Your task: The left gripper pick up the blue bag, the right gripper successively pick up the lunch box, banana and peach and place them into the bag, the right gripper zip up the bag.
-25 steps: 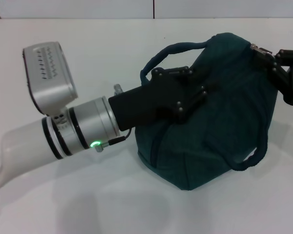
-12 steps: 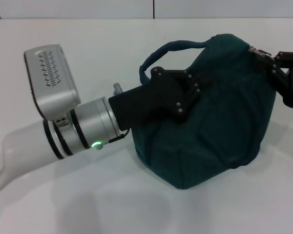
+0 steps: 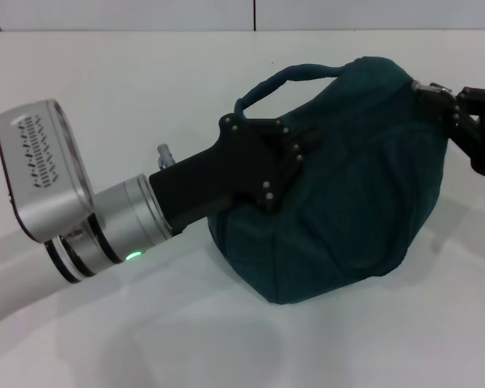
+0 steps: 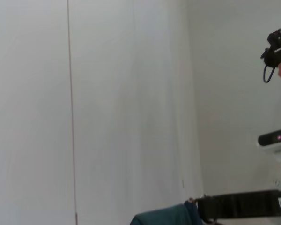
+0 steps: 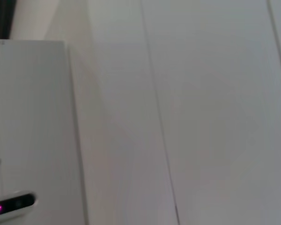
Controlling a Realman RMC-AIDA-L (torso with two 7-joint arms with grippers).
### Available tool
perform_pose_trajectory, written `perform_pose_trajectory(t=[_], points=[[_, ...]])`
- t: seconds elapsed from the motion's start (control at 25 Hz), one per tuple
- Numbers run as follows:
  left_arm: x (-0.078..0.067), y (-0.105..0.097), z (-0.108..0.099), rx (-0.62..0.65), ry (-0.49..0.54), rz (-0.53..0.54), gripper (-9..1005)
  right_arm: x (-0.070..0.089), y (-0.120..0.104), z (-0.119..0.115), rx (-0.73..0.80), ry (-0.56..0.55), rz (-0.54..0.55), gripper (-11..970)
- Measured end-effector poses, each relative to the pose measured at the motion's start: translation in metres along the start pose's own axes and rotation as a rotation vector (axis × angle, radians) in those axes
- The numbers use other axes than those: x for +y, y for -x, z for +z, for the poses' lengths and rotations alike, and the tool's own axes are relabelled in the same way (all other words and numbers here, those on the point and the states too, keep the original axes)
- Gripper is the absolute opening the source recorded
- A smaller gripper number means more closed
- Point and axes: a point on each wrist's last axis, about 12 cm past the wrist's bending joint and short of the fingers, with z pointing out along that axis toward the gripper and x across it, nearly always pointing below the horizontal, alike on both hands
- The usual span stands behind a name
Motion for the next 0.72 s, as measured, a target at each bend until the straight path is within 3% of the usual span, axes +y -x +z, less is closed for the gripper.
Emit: perform_pose_trajectory(t=[0.4,0.72], points=[[0.002,-0.004,-0.003,0.012,0.026,0.027,23,-0.004,-0.005,-0.009,-0.027,-0.077,0.048,17],[-0.001,0.004,0.013,-0.040,-0.005,0.000,12,-0.004,-0.005,-0.005,-0.020,-0.061,0.046,17]])
